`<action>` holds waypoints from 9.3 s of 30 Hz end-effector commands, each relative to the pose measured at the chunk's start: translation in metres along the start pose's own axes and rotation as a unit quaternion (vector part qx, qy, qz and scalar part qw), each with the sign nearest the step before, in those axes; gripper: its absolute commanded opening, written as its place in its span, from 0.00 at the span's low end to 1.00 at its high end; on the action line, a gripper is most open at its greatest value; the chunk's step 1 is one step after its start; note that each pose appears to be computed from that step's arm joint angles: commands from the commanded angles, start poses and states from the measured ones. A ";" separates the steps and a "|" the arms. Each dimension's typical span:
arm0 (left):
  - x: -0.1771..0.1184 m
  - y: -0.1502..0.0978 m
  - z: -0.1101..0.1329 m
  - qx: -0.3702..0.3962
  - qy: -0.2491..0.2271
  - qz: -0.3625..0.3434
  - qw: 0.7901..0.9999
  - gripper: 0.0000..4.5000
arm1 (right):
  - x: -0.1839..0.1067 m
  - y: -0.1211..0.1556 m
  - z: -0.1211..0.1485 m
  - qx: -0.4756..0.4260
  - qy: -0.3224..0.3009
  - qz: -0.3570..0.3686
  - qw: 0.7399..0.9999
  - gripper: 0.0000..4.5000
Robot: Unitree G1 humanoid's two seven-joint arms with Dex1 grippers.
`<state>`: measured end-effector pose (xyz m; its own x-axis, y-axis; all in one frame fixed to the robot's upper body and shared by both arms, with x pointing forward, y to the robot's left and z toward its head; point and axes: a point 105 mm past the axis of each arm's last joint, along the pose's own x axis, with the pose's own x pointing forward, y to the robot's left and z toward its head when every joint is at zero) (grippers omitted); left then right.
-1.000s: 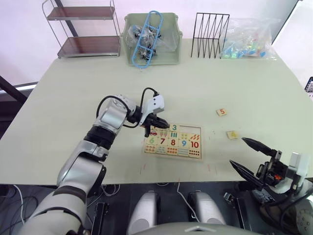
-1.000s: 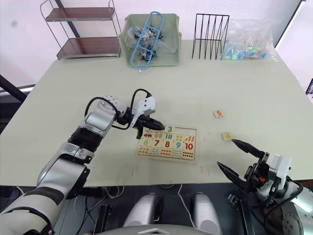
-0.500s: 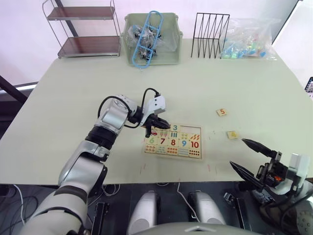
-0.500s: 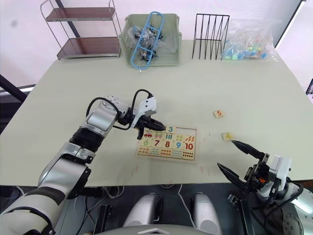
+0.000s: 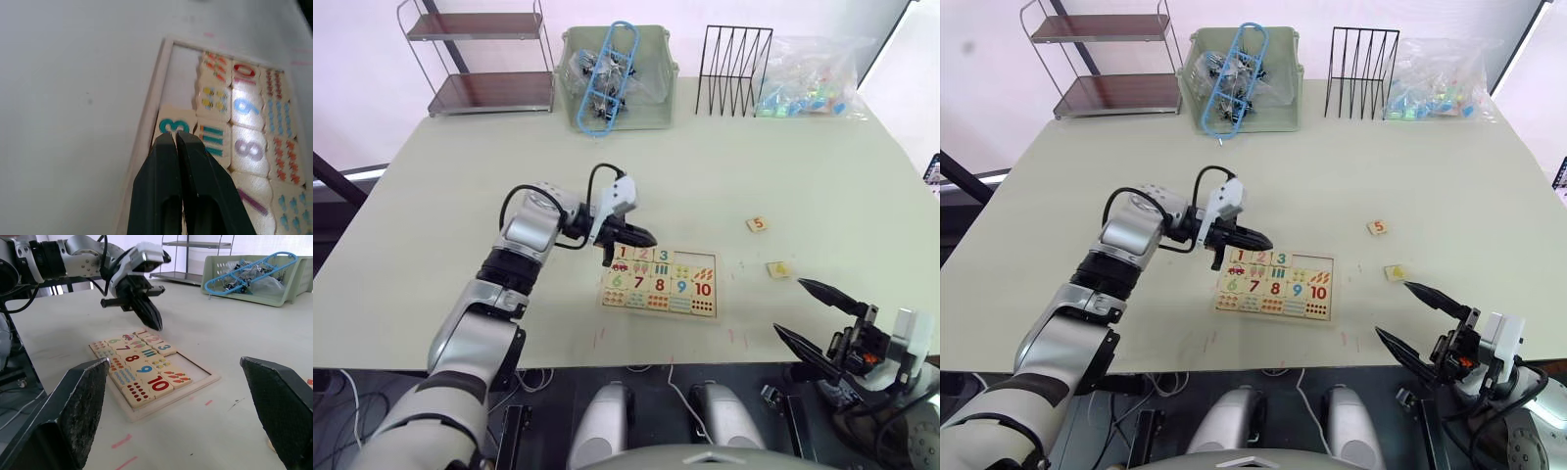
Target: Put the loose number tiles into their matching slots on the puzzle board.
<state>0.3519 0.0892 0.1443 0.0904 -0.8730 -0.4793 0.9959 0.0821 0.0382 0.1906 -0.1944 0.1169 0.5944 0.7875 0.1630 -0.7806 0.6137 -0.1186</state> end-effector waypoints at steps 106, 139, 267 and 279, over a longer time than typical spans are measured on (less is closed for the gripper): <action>-0.142 -0.094 -0.094 -0.018 -0.148 0.369 0.917 0.97 | -0.035 -0.117 -0.021 -0.034 0.121 -0.031 0.992 1.00; -0.137 -0.118 -0.064 0.062 -0.155 0.078 0.983 0.97 | 0.014 -0.137 -0.035 -0.073 0.323 0.193 0.924 1.00; -0.136 -0.122 -0.077 0.047 -0.183 0.148 0.971 1.00 | 0.199 -0.028 -0.016 -0.091 0.509 0.151 0.842 0.19; -0.136 -0.123 -0.077 0.043 -0.180 0.146 0.972 1.00 | 0.198 -0.022 -0.021 -0.092 0.508 0.166 0.840 0.19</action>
<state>0.2183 0.2365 0.1285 0.3586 -0.9281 -0.1002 0.9260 0.3400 0.1642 0.3310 -0.0557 0.1246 0.2748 0.4849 -0.8303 -0.9431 0.3039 -0.1346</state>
